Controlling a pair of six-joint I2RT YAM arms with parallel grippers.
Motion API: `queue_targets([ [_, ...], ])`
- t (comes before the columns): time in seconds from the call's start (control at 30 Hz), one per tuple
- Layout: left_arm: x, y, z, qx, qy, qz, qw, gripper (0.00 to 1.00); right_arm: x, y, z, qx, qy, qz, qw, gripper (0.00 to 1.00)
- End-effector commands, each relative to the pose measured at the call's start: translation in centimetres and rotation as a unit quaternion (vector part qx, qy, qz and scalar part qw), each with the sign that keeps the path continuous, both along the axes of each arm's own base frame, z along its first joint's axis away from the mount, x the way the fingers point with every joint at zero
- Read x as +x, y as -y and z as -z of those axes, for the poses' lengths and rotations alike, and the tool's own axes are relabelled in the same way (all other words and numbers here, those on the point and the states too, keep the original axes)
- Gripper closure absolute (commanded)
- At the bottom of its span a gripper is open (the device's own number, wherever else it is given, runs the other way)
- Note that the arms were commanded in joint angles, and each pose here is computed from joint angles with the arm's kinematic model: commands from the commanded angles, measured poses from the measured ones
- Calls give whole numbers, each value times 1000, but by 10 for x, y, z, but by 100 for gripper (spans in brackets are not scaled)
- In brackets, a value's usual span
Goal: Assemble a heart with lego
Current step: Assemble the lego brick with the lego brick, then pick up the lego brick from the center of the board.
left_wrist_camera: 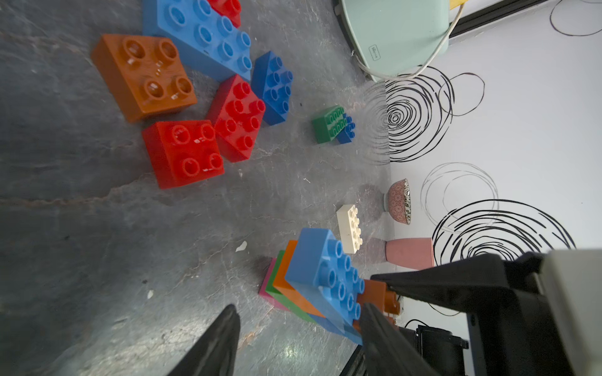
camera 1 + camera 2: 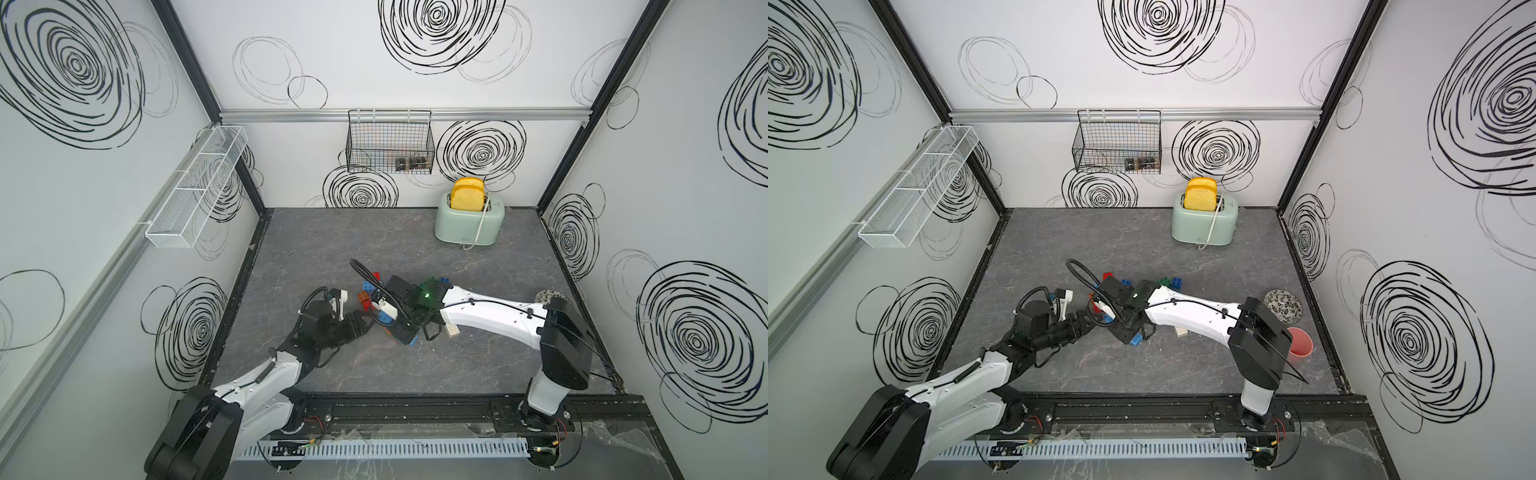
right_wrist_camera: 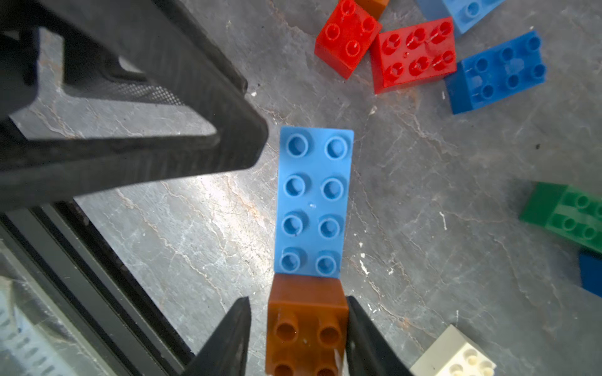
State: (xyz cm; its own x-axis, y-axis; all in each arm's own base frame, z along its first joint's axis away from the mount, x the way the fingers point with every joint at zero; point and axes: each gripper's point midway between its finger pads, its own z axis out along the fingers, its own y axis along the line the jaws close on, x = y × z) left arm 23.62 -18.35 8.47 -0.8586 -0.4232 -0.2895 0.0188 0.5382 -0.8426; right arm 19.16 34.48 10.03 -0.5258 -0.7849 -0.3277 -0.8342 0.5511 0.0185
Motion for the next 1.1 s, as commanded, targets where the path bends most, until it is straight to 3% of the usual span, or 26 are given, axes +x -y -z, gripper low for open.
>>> queue_targets([
  [0.0,0,0,-3,-2,13,4,1000,36,-1,2,-11,1,-5,-10,1000,46],
  [0.13,2,-2,-5,2,16,2,1000,35,2,0,-23,19,-5,-9,1000,40],
  [0.5,10,-8,-10,30,24,0,999,35,45,26,-66,78,36,68,994,39],
  [0.67,13,-6,-12,31,28,5,999,35,77,73,-48,77,29,160,984,39],
  [0.93,15,-3,-13,26,30,14,999,35,122,146,4,93,15,310,946,39],
  [1.07,15,-3,-12,24,29,18,999,35,139,164,28,78,19,346,935,39],
])
